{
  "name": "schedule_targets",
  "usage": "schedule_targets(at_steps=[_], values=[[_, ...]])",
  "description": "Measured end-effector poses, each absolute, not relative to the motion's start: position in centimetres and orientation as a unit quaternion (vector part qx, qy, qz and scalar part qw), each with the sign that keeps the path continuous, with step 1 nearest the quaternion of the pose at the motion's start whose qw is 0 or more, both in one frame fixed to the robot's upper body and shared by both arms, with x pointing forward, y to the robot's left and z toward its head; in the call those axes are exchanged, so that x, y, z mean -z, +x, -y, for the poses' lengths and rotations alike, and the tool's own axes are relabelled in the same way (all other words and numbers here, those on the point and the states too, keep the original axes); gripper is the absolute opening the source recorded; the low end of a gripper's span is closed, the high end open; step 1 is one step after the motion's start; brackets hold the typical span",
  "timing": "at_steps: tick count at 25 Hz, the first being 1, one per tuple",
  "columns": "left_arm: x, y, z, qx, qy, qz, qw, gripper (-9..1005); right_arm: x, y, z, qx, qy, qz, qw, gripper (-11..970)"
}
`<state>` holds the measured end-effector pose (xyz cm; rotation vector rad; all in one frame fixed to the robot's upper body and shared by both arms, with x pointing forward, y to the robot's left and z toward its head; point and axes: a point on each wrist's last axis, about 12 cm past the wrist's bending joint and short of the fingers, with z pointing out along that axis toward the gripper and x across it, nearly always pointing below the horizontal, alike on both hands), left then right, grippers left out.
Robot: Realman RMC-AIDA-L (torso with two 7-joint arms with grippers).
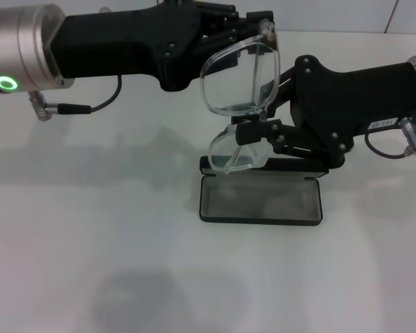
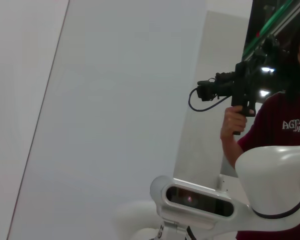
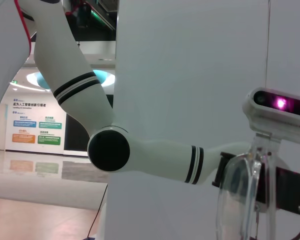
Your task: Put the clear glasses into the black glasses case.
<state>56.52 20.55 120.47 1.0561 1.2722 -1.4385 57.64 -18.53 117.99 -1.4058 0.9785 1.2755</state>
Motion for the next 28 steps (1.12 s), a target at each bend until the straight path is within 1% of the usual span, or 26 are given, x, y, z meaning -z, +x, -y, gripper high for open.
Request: schedule_targets(at_steps=[6, 10, 13, 15, 16, 17, 18, 19, 23, 28], values=[[-120.4, 56.5, -20.9, 0.583, 0.422, -0.517, 0.463, 126, -118.0, 57.6, 18.6, -0.523, -0.576, -0.401, 0.483, 113], [-120.3, 56.7, -22.3, 0.574, 0.39, -0.515, 0.503, 126, -117.6, 57.5, 18.9, -0.516, -0.572, -0.404, 0.493, 112], [-120.5, 56.5, -25.3, 0.558, 0.328, -0.507, 0.57, 126, -117.2, 57.4, 19.4, -0.507, -0.57, -0.405, 0.504, 112], [-120.3, 56.3, -26.8, 0.548, 0.296, -0.507, 0.596, 126, -117.1, 57.3, 19.6, -0.501, -0.57, -0.401, 0.513, 112], [-120.2, 56.1, -28.0, 0.54, 0.272, -0.509, 0.613, 126, -116.9, 56.8, 20.5, -0.479, -0.578, -0.374, 0.544, 113], [-120.2, 56.1, -28.0, 0.54, 0.272, -0.509, 0.613, 126, -116.9, 56.3, 21.0, -0.458, -0.587, -0.336, 0.576, 113], [-119.9, 56.0, -29.0, 0.531, 0.249, -0.515, 0.625, 126, -116.9, 56.3, 21.1, -0.453, -0.589, -0.327, 0.584, 113], [-118.7, 55.8, -30.3, 0.521, 0.199, -0.542, 0.629, 126, -116.9, 56.1, 21.2, -0.441, -0.592, -0.309, 0.599, 113], [-117.4, 56.3, -30.4, 0.523, 0.166, -0.578, 0.604, 126, -117.0, 56.1, 20.7, -0.412, -0.601, -0.266, 0.631, 112], [-116.4, 58.4, -28.3, 0.537, 0.162, -0.625, 0.543, 126, -117.6, 56.4, 19.7, -0.398, -0.614, -0.23, 0.642, 112]])
